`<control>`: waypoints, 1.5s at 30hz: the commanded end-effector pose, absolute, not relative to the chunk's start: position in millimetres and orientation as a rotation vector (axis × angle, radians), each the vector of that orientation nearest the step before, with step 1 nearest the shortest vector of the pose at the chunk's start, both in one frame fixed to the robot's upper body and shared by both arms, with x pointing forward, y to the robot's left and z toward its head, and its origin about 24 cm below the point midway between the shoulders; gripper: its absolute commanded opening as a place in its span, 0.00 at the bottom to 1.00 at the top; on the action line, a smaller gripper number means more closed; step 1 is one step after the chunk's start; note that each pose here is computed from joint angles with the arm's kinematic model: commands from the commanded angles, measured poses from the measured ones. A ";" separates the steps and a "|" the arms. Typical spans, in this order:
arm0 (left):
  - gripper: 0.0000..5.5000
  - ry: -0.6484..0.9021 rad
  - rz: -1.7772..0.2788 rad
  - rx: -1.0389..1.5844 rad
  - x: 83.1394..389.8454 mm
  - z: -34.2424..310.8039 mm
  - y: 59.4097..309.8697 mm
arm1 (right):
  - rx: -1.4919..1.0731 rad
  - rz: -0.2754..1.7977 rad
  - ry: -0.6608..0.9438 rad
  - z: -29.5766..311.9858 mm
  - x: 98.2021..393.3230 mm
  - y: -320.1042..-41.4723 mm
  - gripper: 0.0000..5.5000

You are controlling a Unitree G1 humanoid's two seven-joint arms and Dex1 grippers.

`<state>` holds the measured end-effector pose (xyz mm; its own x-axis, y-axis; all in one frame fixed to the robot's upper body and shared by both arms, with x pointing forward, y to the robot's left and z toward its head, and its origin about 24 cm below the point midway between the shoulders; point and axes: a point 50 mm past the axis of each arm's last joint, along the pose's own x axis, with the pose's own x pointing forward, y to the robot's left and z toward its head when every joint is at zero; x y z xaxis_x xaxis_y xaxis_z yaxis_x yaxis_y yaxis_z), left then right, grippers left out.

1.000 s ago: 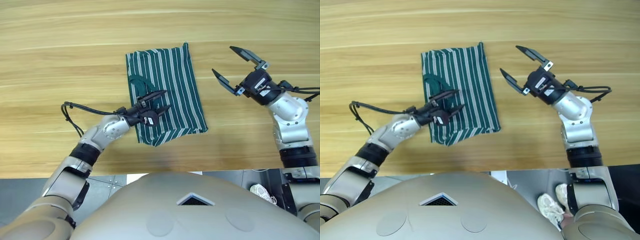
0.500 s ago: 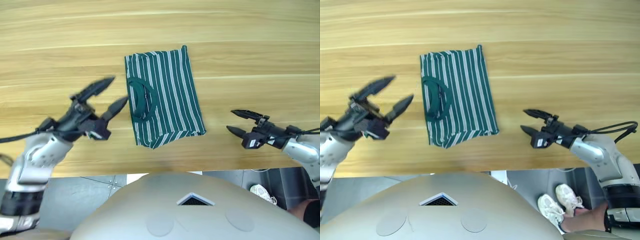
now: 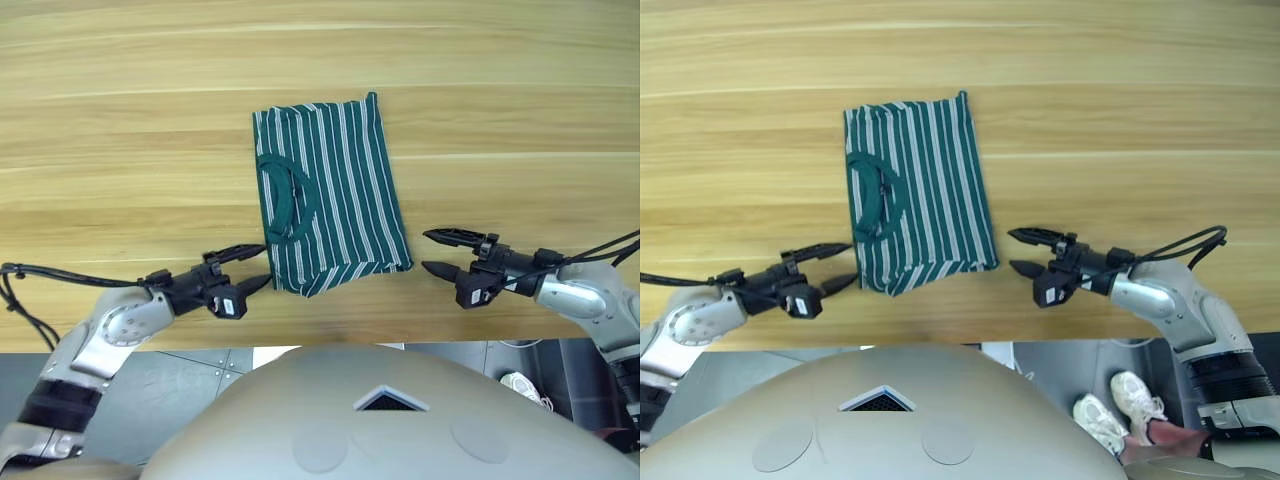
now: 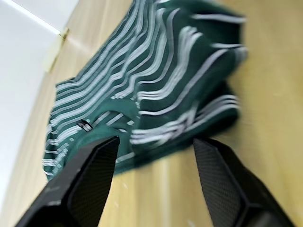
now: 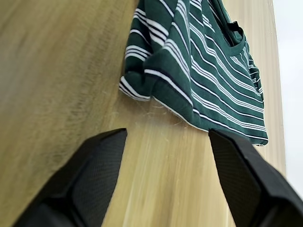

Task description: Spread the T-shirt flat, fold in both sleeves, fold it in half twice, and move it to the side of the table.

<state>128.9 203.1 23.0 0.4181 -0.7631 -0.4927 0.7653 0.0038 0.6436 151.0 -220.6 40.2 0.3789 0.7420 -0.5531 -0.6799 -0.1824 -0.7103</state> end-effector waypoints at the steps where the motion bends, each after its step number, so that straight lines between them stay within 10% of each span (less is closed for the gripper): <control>1: 0.53 0.014 -1.280 1.017 127.1 9.2 191.2 | -1.232 1.314 -0.016 35.2 151.5 -223.2 0.58; 16: 0.53 0.099 -1.381 1.069 108.8 24.2 210.2 | -1.221 1.383 -0.057 33.4 159.1 -210.3 0.58; 30: 0.53 0.004 -1.488 0.994 114.9 5.0 173.7 | -1.207 1.428 -0.087 34.8 157.6 -202.3 0.58; 45: 0.17 0.079 -1.488 0.998 114.6 -5.7 187.0 | -1.153 1.363 -0.133 34.0 167.6 -199.6 0.10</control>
